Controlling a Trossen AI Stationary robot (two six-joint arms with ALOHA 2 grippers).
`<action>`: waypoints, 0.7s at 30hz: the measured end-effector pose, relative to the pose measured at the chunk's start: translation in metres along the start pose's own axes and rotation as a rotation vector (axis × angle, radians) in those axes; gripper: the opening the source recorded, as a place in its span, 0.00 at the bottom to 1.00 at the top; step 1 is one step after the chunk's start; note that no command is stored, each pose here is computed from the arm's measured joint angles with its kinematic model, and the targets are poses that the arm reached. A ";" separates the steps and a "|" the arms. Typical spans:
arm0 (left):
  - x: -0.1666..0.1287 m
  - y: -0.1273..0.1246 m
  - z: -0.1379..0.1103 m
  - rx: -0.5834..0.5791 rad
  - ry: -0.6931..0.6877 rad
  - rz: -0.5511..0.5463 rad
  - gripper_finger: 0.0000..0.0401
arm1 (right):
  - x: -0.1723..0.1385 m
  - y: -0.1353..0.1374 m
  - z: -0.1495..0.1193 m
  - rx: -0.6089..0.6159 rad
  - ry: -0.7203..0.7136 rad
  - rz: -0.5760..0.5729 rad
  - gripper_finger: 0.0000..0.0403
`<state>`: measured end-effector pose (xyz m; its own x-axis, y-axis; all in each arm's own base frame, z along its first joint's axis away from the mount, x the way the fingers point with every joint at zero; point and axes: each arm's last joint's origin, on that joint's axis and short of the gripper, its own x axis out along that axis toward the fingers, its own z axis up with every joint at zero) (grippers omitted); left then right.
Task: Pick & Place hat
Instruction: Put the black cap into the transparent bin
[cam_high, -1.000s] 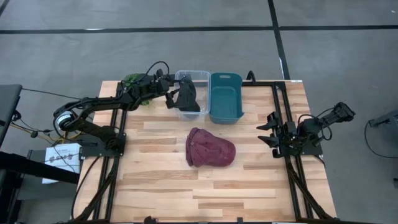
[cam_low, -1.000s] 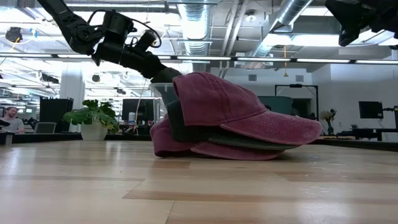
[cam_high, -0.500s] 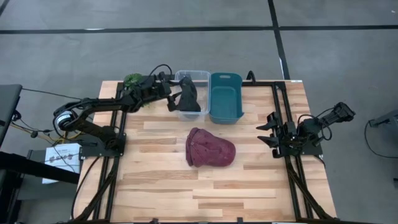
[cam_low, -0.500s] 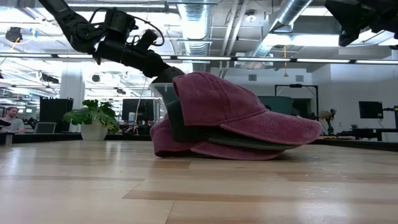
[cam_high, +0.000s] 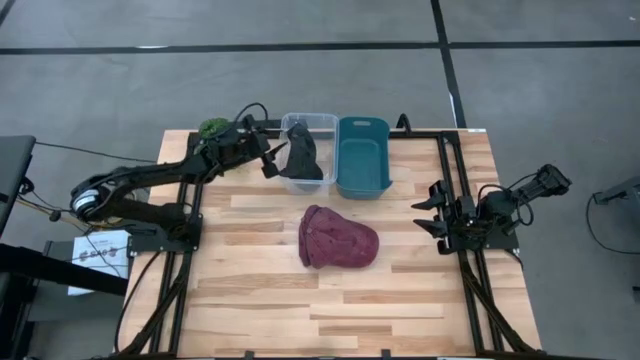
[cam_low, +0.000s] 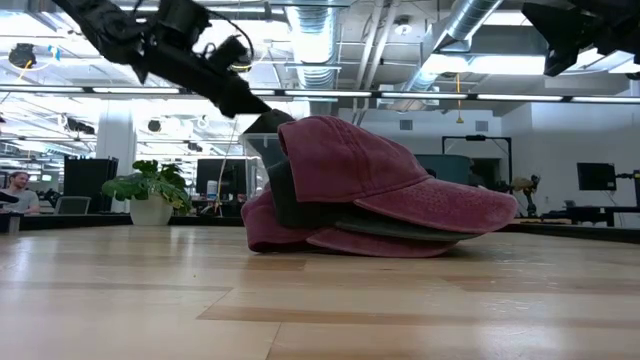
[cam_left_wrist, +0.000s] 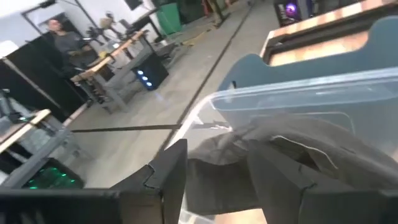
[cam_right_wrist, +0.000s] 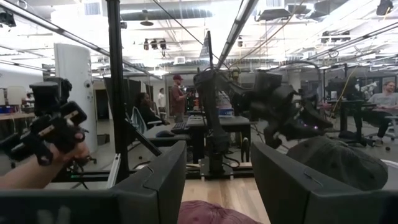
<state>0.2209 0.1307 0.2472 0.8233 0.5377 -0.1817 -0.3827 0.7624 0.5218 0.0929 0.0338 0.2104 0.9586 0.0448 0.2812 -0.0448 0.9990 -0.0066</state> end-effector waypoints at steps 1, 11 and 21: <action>-0.004 0.001 0.003 0.000 -0.006 0.010 0.41 | 0.000 0.000 0.000 0.000 0.000 0.000 0.42; -0.036 -0.009 0.035 -0.134 -0.155 -0.011 0.41 | 0.000 0.000 0.000 0.000 0.000 0.000 0.42; -0.044 -0.070 0.053 -0.179 -0.173 -0.298 0.41 | 0.000 0.000 0.000 -0.002 0.004 0.001 0.42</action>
<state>0.2339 0.0351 0.2632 0.9620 0.2266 -0.1522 -0.1710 0.9349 0.3111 0.0930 0.0338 0.2100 0.9598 0.0454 0.2771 -0.0449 0.9990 -0.0083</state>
